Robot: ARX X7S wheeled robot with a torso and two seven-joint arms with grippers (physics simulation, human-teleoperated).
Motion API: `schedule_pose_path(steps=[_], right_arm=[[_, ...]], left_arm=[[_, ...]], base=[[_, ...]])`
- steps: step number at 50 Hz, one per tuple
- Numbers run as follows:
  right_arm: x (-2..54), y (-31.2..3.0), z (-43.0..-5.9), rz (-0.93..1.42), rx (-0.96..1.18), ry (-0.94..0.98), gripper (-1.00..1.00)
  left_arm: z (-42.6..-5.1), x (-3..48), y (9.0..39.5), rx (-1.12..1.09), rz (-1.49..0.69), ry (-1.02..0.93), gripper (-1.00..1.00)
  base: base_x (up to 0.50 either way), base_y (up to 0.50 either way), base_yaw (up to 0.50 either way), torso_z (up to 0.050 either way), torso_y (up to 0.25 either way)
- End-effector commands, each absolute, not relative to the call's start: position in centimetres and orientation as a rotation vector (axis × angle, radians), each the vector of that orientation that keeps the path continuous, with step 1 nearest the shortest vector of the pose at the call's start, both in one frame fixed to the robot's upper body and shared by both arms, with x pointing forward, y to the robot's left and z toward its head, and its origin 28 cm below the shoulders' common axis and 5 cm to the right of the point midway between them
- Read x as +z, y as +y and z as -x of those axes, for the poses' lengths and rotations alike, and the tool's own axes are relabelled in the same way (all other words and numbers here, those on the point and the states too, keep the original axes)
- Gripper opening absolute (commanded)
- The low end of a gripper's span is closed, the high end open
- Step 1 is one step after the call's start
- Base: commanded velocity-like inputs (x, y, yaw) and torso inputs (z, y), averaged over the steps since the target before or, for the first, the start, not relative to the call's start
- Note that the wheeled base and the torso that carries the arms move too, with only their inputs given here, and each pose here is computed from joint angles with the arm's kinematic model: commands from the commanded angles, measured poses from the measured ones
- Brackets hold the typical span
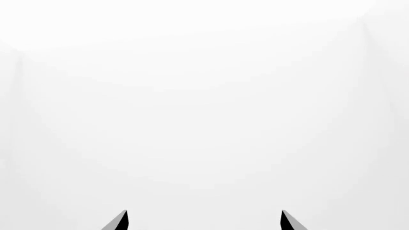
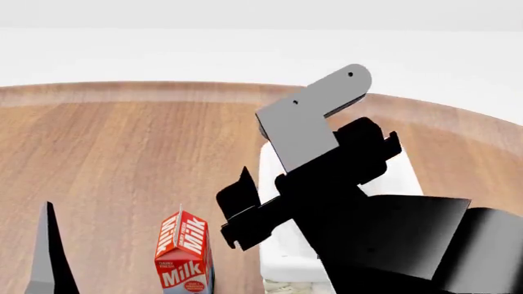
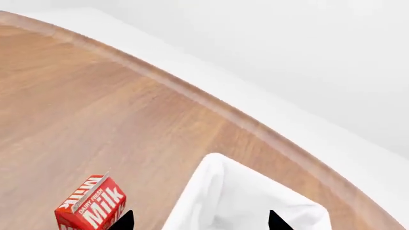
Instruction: Pick up the alphabet soup and the tomato sauce, and put them in the basket.
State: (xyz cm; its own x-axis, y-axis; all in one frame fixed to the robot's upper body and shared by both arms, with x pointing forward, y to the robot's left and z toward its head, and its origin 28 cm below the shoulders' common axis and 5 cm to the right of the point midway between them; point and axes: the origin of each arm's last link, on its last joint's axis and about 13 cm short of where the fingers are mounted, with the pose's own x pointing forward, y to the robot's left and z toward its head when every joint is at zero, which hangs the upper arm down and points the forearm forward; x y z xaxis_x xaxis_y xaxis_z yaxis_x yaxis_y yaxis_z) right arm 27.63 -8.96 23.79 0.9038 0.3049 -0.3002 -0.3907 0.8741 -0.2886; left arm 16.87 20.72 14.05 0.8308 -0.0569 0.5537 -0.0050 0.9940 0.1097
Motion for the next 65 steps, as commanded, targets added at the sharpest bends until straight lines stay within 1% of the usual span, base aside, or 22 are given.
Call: schedule_pose_path(steps=[1,4,6,10,12,14,16,19,25,39,40,42,44,48,51,55,65], right_arm=[[22.5,-8.6,-23.5,0.391,0.481,0.261,1.00],[22.4,-8.5,-22.6,0.399,0.494,0.275,1.00],[20.8,-8.4,-21.6,0.432,0.520,0.287,1.00],[19.9,-8.2,-20.3,0.442,0.543,0.312,1.00],[20.2,-8.1,-19.5,0.452,0.566,0.320,1.00],[19.3,-7.9,-18.7,0.456,0.609,0.320,1.00],[20.2,-7.7,-17.8,0.458,0.687,0.306,1.00],[18.7,-7.6,-17.1,0.467,0.736,0.324,1.00],[17.7,-7.7,-16.1,0.500,0.779,0.345,1.00],[16.4,-8.2,-15.2,0.530,0.844,0.375,1.00],[16.9,-8.3,-15.2,0.531,0.844,0.389,1.00],[15.6,-8.4,-14.9,0.535,0.841,0.414,1.00],[16.4,-8.5,-14.7,0.534,0.842,0.428,1.00],[14.9,-8.6,-14.0,0.543,0.865,0.460,1.00],[15.1,-8.6,-13.5,0.559,0.889,0.457,1.00],[13.9,-8.6,-12.4,0.616,0.983,0.445,1.00],[13.5,-8.7,-12.1,0.627,1.014,0.450,1.00]], left_arm=[[-16.8,14.1,20.8,-0.025,-0.109,-0.591,1.00],[-16.8,14.1,20.7,-0.026,-0.110,-0.589,1.00],[-16.8,14.3,20.8,-0.027,-0.112,-0.592,1.00],[-16.8,14.3,20.8,-0.026,-0.109,-0.592,1.00],[-16.8,14.3,20.8,-0.027,-0.111,-0.592,1.00],[-16.8,14.3,20.8,-0.026,-0.111,-0.591,1.00],[-16.8,14.3,20.7,-0.028,-0.112,-0.592,1.00],[-16.8,14.3,20.7,-0.028,-0.112,-0.592,1.00],[-16.8,14.3,20.7,-0.027,-0.114,-0.592,1.00],[-16.8,14.3,20.6,-0.030,-0.117,-0.590,1.00],[-16.8,14.2,20.6,-0.030,-0.117,-0.589,1.00],[-16.8,14.2,20.6,-0.028,-0.117,-0.588,1.00],[-16.8,14.2,20.6,-0.030,-0.117,-0.588,1.00],[-16.8,14.1,20.5,-0.031,-0.117,-0.587,1.00],[-16.8,14.1,20.5,-0.032,-0.117,-0.587,1.00],[-16.8,14.0,20.5,-0.033,-0.119,-0.586,1.00],[-16.8,13.9,20.5,-0.034,-0.121,-0.586,1.00]], base=[[0.00,0.00,0.00,0.000,0.000],[0.00,0.00,0.00,0.000,0.000],[0.00,0.00,0.00,0.000,0.000],[0.00,0.00,0.00,0.000,0.000],[0.00,0.00,0.00,0.000,0.000],[0.00,0.00,0.00,0.000,0.000],[0.00,0.00,0.00,0.000,0.000],[0.00,0.00,0.00,0.000,0.000],[0.00,0.00,0.00,0.000,0.000],[0.00,0.00,0.00,0.000,0.000],[0.00,0.00,0.00,0.000,0.000],[0.00,0.00,0.00,0.000,0.000],[0.00,0.00,0.00,0.000,0.000],[0.00,0.00,0.00,0.000,0.000],[0.00,0.00,0.00,0.000,0.000],[0.00,0.00,0.00,0.000,0.000],[0.00,0.00,0.00,0.000,0.000]])
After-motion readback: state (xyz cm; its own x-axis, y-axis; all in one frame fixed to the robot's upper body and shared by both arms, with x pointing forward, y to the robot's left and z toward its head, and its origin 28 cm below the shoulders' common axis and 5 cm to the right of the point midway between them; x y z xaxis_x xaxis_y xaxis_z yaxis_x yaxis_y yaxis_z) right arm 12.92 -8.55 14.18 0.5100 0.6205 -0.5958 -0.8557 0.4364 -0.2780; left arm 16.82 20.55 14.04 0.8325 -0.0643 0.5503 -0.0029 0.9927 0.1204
